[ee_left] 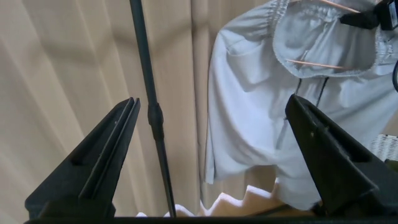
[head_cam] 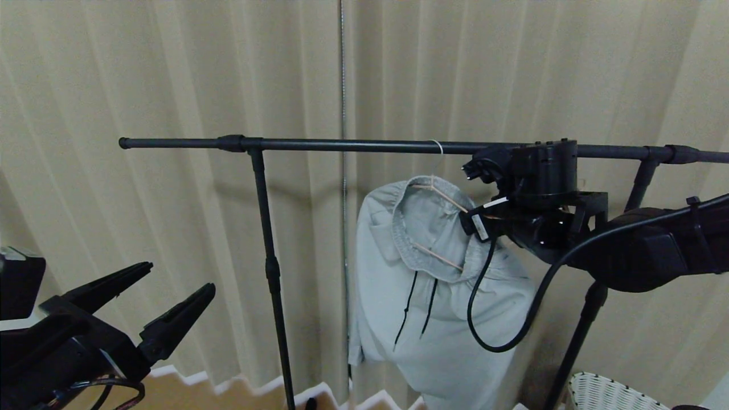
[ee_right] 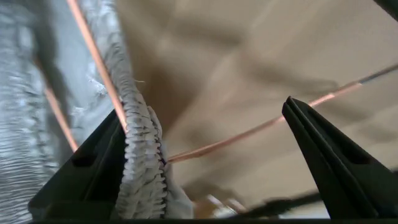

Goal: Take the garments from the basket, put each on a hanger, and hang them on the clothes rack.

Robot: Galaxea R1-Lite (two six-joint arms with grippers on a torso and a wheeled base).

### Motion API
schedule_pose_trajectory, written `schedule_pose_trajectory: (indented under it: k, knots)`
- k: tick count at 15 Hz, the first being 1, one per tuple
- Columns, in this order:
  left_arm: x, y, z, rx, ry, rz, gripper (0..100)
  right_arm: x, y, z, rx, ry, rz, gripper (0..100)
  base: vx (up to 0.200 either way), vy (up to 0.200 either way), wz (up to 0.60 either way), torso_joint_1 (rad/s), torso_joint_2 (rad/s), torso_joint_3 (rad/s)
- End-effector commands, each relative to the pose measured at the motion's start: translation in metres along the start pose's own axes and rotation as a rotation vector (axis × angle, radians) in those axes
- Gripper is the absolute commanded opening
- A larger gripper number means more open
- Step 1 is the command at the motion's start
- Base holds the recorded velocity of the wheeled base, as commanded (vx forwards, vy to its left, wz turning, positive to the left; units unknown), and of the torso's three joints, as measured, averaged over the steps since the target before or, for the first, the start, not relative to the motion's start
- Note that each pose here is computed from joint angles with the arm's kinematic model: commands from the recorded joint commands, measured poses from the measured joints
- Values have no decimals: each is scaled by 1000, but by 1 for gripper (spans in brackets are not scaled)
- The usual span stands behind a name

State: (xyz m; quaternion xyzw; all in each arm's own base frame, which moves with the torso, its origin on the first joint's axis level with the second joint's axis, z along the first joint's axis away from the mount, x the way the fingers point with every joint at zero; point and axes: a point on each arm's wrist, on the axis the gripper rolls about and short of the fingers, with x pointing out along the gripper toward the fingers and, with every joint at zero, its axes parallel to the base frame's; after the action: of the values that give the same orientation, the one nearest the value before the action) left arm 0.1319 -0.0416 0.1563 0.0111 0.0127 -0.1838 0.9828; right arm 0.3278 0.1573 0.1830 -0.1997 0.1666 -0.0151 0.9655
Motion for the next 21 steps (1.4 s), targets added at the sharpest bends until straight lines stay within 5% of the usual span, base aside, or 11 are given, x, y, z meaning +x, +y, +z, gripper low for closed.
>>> schedule_pose_trajectory:
  k: [1, 6, 10, 16, 21]
  knots:
    - [1, 0, -1, 0, 5, 0, 100, -5, -1, -2, 15, -30, 31, 100, 0, 0, 0, 0, 0, 0]
    - [1, 0, -2, 0, 11, 0, 100, -8, -2, -9, 80, -181, 106, 100, 0, 0, 0, 0, 0, 0]
    - [1, 0, -2, 0, 11, 0, 100, -6, 0, -15, 81, -178, 112, 100, 0, 0, 0, 0, 0, 0]
    - [0, 0, -2, 0, 14, 0, 100, -2, -9, -7, 112, -355, 301, 100, 0, 0, 0, 0, 0, 0]
    - [0, 0, -2, 1, 14, 0, 100, 7, -8, -14, 106, -335, 303, 100, 0, 0, 0, 0, 0, 0]
